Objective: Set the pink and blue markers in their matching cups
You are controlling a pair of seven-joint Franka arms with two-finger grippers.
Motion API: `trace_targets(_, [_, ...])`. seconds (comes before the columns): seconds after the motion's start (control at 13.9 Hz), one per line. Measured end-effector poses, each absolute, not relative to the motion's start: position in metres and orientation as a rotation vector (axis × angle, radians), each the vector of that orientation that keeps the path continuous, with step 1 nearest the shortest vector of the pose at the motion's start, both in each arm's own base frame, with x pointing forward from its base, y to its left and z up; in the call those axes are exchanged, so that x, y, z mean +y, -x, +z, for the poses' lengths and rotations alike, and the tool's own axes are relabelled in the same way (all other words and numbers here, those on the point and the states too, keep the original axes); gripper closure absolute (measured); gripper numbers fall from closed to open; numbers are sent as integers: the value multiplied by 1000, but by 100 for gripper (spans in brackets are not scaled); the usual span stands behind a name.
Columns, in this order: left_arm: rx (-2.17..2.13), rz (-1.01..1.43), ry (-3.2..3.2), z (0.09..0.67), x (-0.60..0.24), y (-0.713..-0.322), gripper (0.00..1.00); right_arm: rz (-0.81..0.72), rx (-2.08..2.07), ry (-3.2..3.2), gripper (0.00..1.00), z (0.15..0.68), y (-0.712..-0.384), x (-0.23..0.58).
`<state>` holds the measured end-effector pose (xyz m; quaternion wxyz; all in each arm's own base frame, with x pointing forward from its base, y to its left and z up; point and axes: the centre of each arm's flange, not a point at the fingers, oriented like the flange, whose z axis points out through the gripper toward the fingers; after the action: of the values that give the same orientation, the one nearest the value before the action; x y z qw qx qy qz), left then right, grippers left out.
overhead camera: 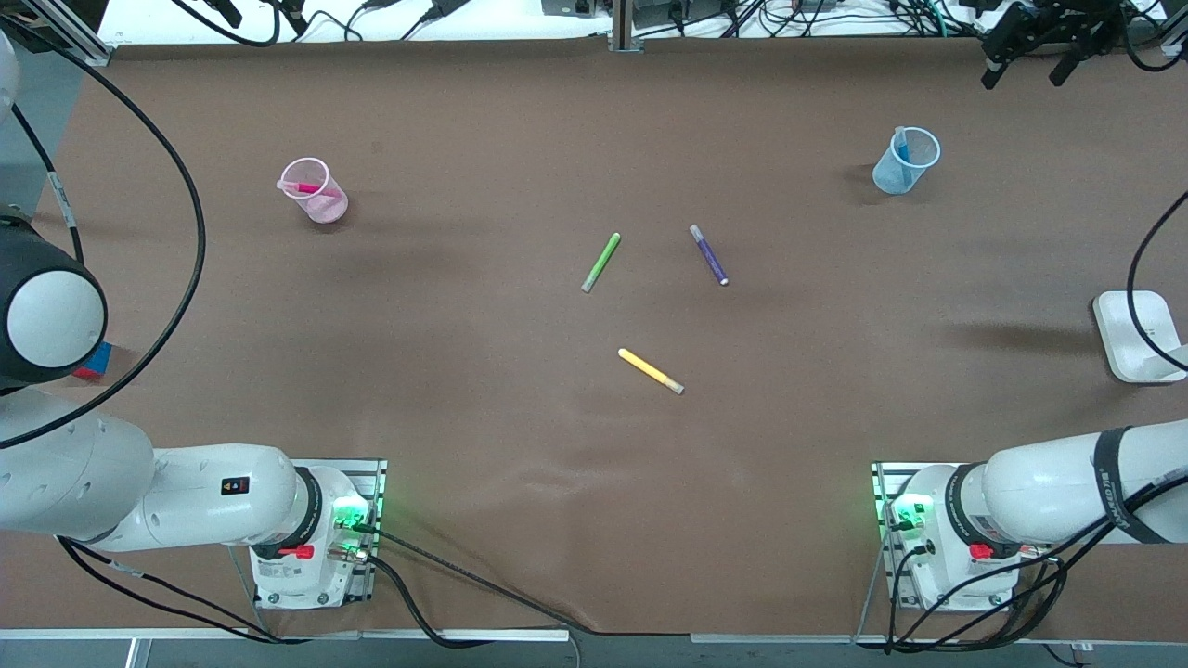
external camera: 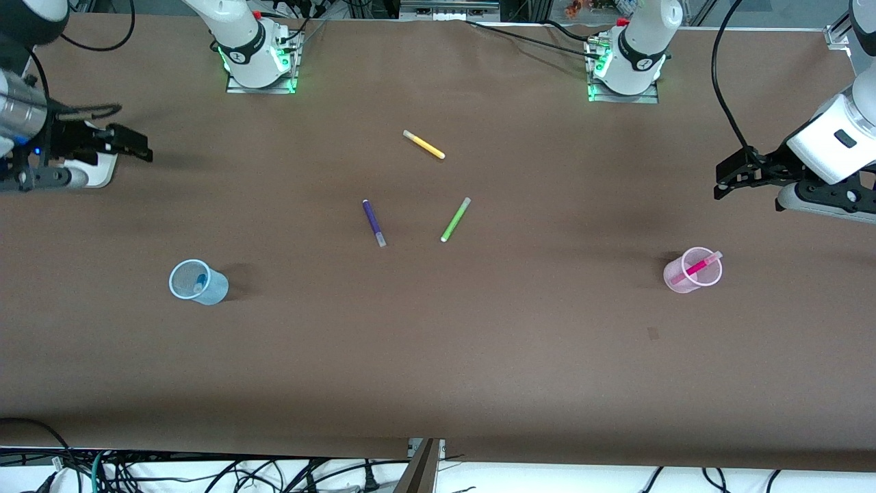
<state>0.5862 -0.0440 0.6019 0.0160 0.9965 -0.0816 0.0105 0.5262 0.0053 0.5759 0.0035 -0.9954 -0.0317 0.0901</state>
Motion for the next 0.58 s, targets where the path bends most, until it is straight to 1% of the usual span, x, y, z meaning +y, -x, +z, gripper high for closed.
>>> trace_targets(0.22, [-254, 32, -3099, 602, -44, -586, 0, 249, -94, 3144, 0, 603, -503, 1])
trace_targets(0.36, [-254, 32, -3099, 602, -44, -586, 0, 229, -93, 3149, 0, 612, -497, 1])
trace_targets(0.58, [-253, 32, -3099, 602, -44, -586, 0, 257, -66, 3149, 0, 613, -493, 1])
